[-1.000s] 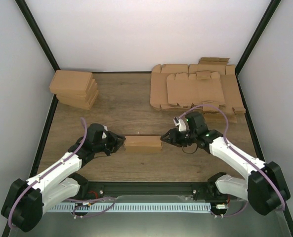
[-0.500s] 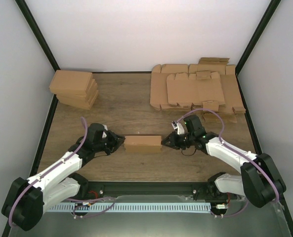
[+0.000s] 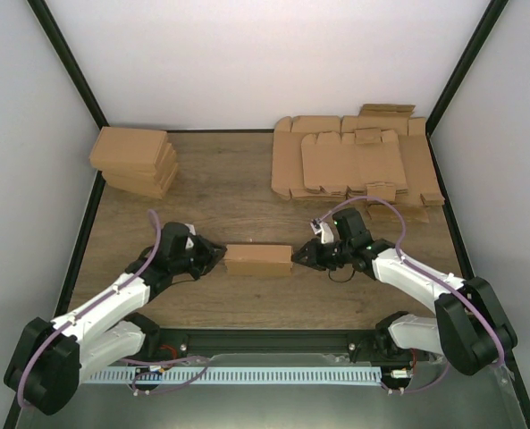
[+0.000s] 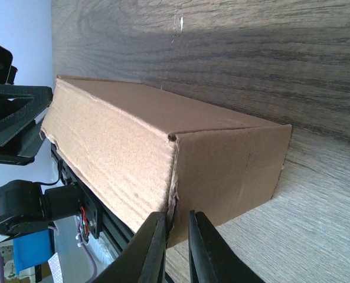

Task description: Fold the paper box

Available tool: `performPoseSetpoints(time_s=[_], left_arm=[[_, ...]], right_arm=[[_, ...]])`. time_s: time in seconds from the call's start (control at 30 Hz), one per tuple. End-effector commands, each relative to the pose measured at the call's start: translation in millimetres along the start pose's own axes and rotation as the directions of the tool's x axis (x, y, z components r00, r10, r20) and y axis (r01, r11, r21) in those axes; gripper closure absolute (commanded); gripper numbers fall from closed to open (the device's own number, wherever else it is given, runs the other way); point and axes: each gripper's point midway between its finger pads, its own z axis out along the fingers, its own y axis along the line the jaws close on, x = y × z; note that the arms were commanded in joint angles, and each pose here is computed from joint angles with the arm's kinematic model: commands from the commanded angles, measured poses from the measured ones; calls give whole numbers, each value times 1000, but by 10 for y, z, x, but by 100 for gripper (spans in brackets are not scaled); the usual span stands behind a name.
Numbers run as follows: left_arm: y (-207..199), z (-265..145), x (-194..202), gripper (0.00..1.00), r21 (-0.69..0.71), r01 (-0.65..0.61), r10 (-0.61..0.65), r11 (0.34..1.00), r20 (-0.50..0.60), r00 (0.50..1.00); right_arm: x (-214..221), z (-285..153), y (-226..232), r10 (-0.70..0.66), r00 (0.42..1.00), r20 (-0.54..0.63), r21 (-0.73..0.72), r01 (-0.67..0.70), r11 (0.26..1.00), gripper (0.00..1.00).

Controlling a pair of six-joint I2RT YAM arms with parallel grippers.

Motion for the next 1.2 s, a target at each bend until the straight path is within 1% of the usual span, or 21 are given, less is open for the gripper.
performPoseSetpoints(time_s=[0.0, 0.13, 0.2, 0.27, 0.33, 0.4, 0.6, 0.67, 0.77, 0.97, 1.17], left_arm=[[451, 3, 91, 76, -159, -6, 1, 987, -30, 1000], [190, -125, 4, 62, -126, -70, 72, 990, 14, 997], [12, -207, -31, 54, -100, -125, 129, 987, 32, 991], [-171, -281, -33, 51, -58, -193, 195, 980, 37, 980], [-271, -327, 9, 49, -27, -247, 248, 969, 19, 969], [-312, -336, 75, 49, -1, -284, 284, 959, -15, 959], [-251, -254, 257, 48, 29, -358, 358, 933, -143, 922], [-212, -223, 279, 47, 24, -361, 360, 932, -168, 918], [-154, -194, 279, 45, 16, -344, 341, 939, -176, 924], [-38, -151, 255, 45, 13, -286, 284, 958, -172, 943], [160, -110, 196, 55, -33, -228, 220, 973, -158, 963]], right_arm=[[164, 33, -369, 53, 998, -28, 144, -48, 988, 86], [142, 21, -347, 46, 999, -24, 144, -42, 989, 86], [133, 19, -342, 41, 999, -23, 146, -37, 989, 85], [129, 19, -339, 39, 999, -24, 146, -35, 989, 85], [128, 19, -336, 37, 999, -24, 144, -33, 989, 85], [127, 17, -333, 36, 999, -23, 144, -33, 989, 85], [130, 16, -328, 32, 999, -24, 140, -28, 990, 86], [135, 18, -327, 32, 999, -26, 138, -28, 990, 85], [133, 16, -324, 30, 999, -25, 138, -26, 990, 85], [137, 13, -320, 29, 999, -24, 134, -26, 991, 85], [138, 10, -321, 27, 999, -23, 135, -24, 991, 85]])
